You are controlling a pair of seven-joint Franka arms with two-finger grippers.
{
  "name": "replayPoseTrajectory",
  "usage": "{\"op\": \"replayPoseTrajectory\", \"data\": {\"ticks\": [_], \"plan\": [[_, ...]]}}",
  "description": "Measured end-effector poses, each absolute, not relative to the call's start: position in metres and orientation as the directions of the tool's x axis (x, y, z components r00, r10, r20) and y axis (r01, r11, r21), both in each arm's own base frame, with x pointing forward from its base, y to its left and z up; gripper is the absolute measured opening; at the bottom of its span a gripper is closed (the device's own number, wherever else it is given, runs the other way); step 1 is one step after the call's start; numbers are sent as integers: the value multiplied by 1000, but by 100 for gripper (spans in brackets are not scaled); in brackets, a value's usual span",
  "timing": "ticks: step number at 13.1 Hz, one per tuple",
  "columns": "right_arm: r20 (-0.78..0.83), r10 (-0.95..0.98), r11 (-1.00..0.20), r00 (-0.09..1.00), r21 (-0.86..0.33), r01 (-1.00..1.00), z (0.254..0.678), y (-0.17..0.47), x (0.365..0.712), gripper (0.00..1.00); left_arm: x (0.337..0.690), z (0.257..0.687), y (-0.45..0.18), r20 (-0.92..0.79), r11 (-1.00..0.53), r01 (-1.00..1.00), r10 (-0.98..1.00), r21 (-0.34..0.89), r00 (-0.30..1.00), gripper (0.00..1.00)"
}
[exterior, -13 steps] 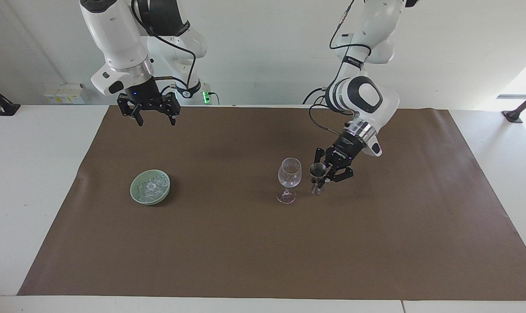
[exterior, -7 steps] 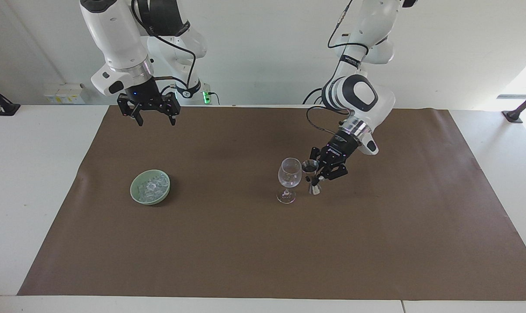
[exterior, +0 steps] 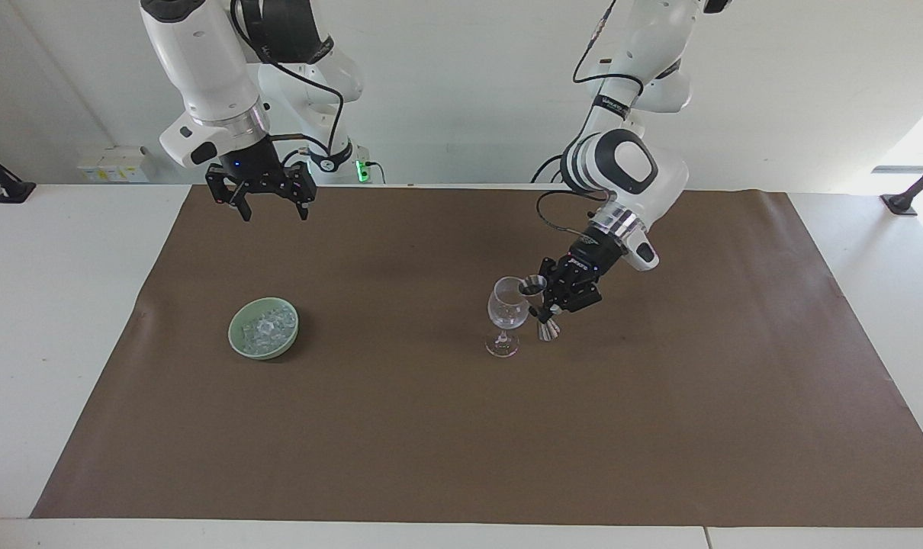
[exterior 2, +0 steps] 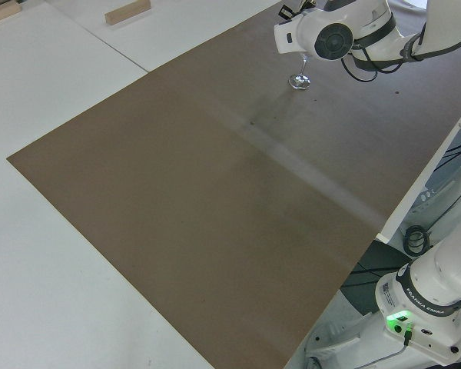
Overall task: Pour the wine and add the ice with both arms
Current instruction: 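Lift the jigger with the left gripper and carry it over the glass, then tilt the jigger with the left gripper to pour into the glass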
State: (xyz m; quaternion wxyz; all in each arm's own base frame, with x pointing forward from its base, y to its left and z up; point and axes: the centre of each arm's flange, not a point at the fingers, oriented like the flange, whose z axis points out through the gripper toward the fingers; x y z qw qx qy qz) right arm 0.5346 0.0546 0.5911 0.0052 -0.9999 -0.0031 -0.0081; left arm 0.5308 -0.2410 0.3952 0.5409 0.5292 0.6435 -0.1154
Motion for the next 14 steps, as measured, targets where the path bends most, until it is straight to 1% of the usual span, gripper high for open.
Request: {"op": "replayPoseTrajectory", "data": {"ticks": [8, 14], "plan": [[16, 6, -1000, 1000, -10, 6, 591, 55, 535, 100, 530, 395, -243, -721, 294, 764, 625, 574, 301, 22], [16, 6, -1000, 1000, -10, 6, 591, 55, 535, 100, 530, 395, -244, -650, 218, 726, 652, 653, 389, 22]]}}
